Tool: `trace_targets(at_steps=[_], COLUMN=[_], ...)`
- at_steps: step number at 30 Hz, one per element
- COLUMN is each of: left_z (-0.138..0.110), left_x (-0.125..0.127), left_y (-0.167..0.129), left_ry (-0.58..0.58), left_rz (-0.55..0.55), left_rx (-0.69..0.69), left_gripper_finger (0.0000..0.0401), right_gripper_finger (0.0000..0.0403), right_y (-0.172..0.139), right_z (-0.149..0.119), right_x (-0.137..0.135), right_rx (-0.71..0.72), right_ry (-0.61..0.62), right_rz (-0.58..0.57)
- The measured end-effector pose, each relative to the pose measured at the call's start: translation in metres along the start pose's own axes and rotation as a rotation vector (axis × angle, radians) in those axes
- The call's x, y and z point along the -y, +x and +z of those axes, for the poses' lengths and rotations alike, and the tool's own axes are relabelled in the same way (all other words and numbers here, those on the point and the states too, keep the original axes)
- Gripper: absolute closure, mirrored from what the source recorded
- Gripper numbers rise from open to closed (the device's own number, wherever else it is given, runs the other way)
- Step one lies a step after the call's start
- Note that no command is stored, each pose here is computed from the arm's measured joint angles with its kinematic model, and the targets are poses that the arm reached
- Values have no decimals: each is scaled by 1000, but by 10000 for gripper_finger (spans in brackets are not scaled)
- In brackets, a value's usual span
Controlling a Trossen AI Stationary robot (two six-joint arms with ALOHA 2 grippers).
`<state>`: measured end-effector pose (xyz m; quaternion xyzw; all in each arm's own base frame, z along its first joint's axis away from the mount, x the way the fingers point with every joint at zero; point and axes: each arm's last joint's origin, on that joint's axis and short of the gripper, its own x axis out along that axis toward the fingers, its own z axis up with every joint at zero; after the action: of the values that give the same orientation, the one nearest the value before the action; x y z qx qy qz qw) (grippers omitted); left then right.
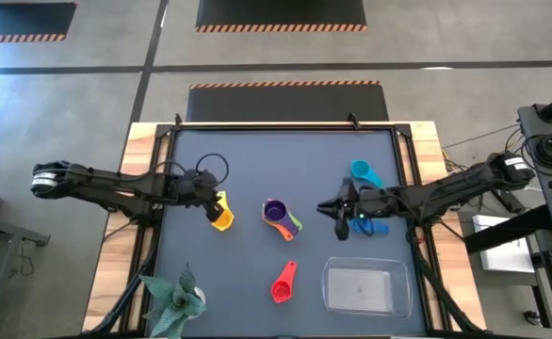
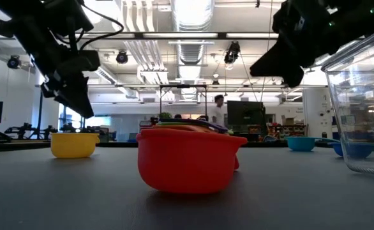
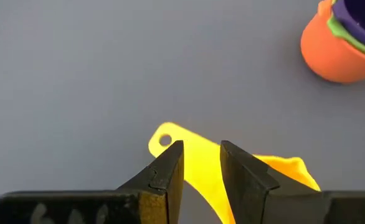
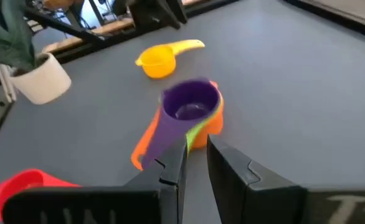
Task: Nest measuring cups in basket
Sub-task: Stack the yellow measuring cup on top of the purple measuring cup
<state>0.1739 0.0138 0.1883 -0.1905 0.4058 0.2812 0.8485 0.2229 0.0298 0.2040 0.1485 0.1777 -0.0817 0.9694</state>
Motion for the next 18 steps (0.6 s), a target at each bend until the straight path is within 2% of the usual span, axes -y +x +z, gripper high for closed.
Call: trace_targets(at_steps=[5, 11, 18], left_z=[-6, -18, -22], left_x=[-2, -5, -5], left_y=[2, 8, 11], left_ry=[-40, -47, -71], left_rz=[5, -44, -62], left_rx=[-51, -138, -155], left_gripper_finger=[315, 315, 310], right_gripper_finger=[351, 351, 351], right_y=[2, -3, -1], right_z=[0, 2, 0], right_x=[-1, 0, 0], right_rx=[-16, -4, -15], right_ry=[-11, -8, -11], right_rz=[-7, -4, -8])
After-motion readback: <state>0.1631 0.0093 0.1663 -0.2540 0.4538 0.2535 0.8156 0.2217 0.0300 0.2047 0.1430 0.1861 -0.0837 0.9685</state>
